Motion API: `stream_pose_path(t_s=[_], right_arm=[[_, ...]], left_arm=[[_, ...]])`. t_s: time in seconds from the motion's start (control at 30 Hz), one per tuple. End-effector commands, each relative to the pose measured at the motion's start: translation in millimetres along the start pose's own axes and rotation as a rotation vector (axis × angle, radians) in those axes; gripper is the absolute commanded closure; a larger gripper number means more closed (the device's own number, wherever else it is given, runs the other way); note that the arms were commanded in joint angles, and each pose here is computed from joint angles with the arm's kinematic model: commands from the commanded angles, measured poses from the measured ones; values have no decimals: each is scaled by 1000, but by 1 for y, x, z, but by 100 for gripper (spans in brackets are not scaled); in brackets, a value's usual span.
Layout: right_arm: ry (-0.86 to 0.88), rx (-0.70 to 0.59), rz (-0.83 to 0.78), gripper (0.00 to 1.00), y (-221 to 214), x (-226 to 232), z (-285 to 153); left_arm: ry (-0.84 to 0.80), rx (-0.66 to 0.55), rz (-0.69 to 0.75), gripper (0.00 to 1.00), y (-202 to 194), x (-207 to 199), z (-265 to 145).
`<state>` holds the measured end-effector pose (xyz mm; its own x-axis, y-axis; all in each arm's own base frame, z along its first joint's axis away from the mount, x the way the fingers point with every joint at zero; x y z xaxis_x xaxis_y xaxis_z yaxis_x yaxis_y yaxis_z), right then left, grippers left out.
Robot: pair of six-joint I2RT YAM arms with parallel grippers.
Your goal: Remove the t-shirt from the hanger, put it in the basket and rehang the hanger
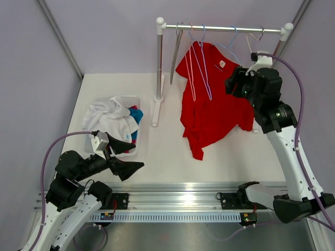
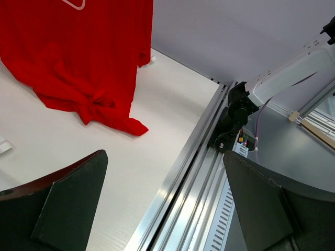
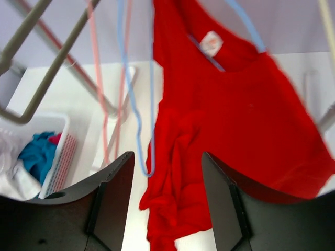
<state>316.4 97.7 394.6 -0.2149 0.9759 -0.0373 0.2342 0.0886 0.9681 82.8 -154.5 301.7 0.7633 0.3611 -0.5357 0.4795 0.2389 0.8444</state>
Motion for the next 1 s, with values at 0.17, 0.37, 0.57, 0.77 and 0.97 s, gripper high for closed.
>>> stream_pose_path(t_s=[0.17,0.37,0.57,0.77,0.97], right_arm=[[-144,46,23,38,9,-71,46],[-149,99,-18,34,-8,-105,73],[21,89,-26,42,-11,-91,87],[125,43,1,54,-1,-73,75],[-27,-70,-42,49,35,-89,46]], left_arm=[[-27,-29,38,1,2,-8,-6],[-39,-13,35,1,-1,-10,-6],[-32,-4,29,1,-2,-8,-4],[-27,6,22,1,-2,-6,-2],[-23,12,16,1,-2,-5,-1]])
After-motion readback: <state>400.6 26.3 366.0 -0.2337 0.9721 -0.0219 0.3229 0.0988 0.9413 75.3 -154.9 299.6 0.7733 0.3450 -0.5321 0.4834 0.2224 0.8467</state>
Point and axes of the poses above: each gripper's point midway between its finger pads, its own z axis out along the fingers, its own x axis along the line the jaws close on, y = z × x, the point moved 3 cm from there along -z, back along the fingers, and after that the axes turned 15 degrees about -z, right-handed, at the moved point
